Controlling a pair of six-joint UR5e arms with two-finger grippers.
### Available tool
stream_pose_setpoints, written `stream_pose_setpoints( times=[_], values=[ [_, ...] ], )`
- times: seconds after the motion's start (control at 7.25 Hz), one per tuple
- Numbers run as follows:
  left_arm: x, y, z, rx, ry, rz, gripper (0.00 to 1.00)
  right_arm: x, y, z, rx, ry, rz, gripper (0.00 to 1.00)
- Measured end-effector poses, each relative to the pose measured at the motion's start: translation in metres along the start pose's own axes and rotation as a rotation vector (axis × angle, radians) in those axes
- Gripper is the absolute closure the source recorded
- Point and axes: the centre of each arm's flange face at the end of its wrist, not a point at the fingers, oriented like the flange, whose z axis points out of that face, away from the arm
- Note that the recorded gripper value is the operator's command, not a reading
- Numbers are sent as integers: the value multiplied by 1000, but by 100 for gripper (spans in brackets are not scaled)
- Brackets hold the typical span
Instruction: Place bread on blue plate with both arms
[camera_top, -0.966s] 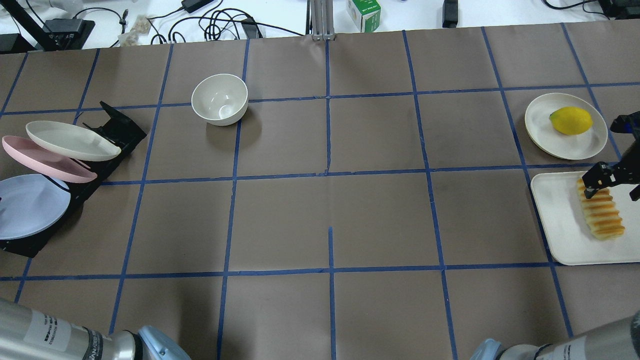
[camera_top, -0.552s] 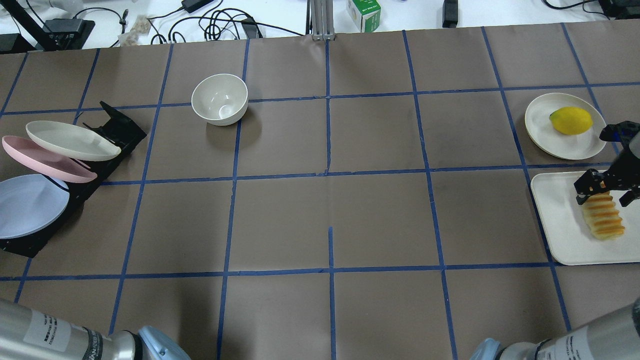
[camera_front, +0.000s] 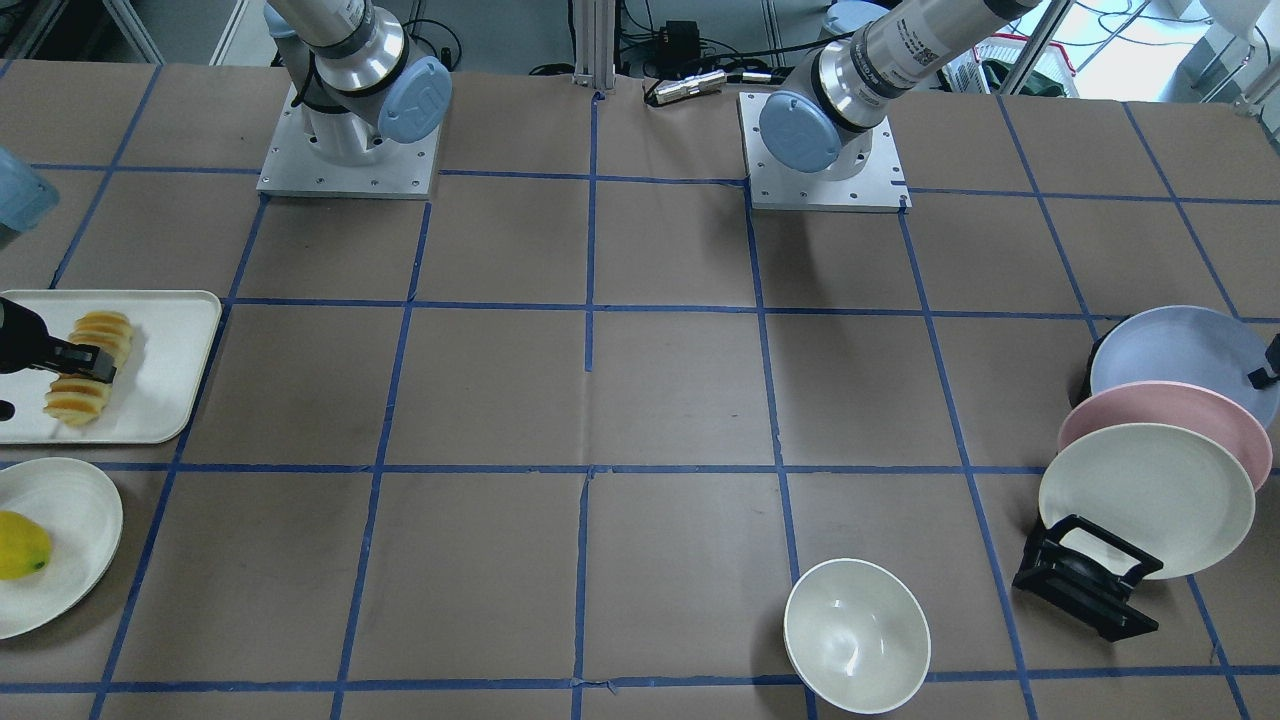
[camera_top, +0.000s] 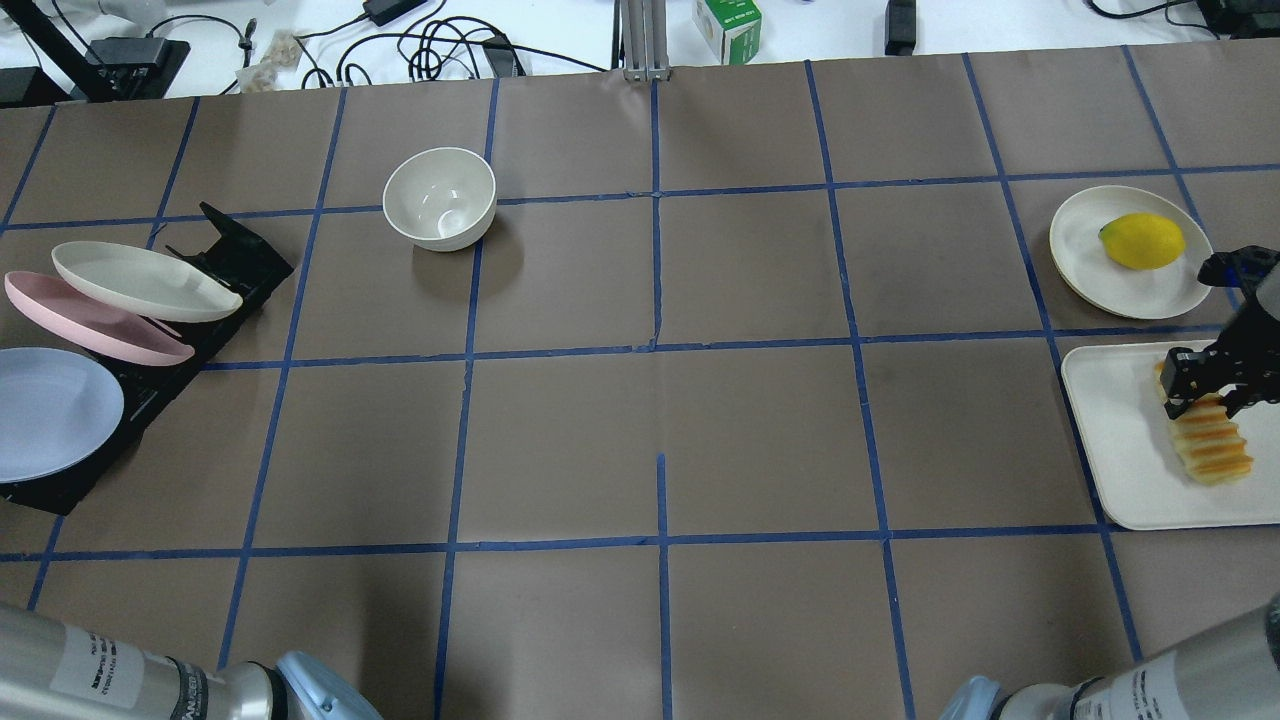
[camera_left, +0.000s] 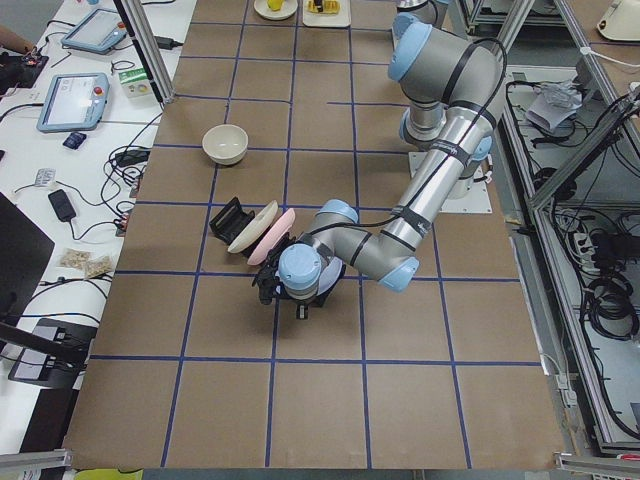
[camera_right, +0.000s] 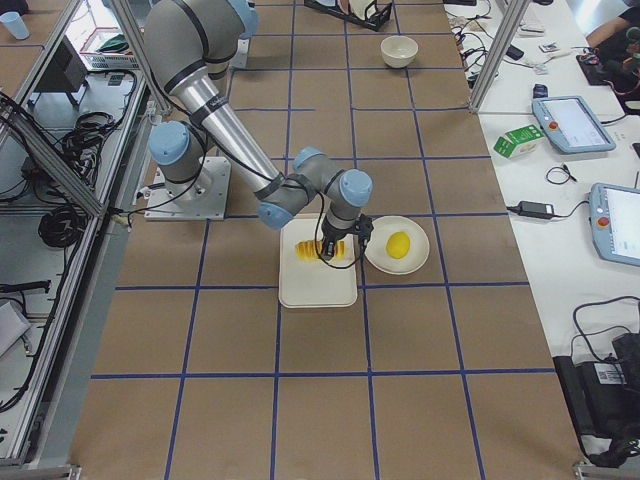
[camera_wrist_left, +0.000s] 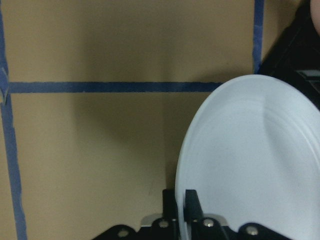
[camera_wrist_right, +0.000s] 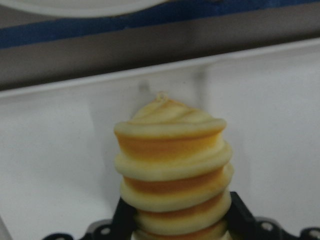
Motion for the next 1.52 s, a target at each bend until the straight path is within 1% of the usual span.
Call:
stream_pose_setpoints(
  times=[0.14,0.41,0.55,0.69,0.83,0.97,1.1,1.24,1.38,1.52],
  values=[
    [7,6,-16,-18,2,-1,100,-1,3,-16,-6,0,0,100],
    [35,26,-53,-74,29,-4,100,-10,13,-69,-12,-8,-4,100],
    [54,33,-72,-95,41,-12,100,-20,13,-96,-14,-7,-22,100],
    [84,32,-92,-113,51,-18,100,-33,12,-126,-18,-8,-31,100],
    [130,20,-107,-129,53,-3,100,-49,10,-155,-26,-19,-20,100],
    [184,5,-105,-142,64,21,100,-67,9,-177,-36,-33,-7,100],
    [238,-6,-89,-140,110,24,100,-82,8,-192,-32,-57,-1,100],
    [295,-16,-66,-119,156,-13,100,-101,6,-200,-25,-92,1,100],
    [349,-28,-44,-96,157,-53,100,-124,5,-205,-21,-108,3,100],
    [405,-44,-24,-61,146,-76,100,-151,4,-209,-17,-109,2,100]
  ],
)
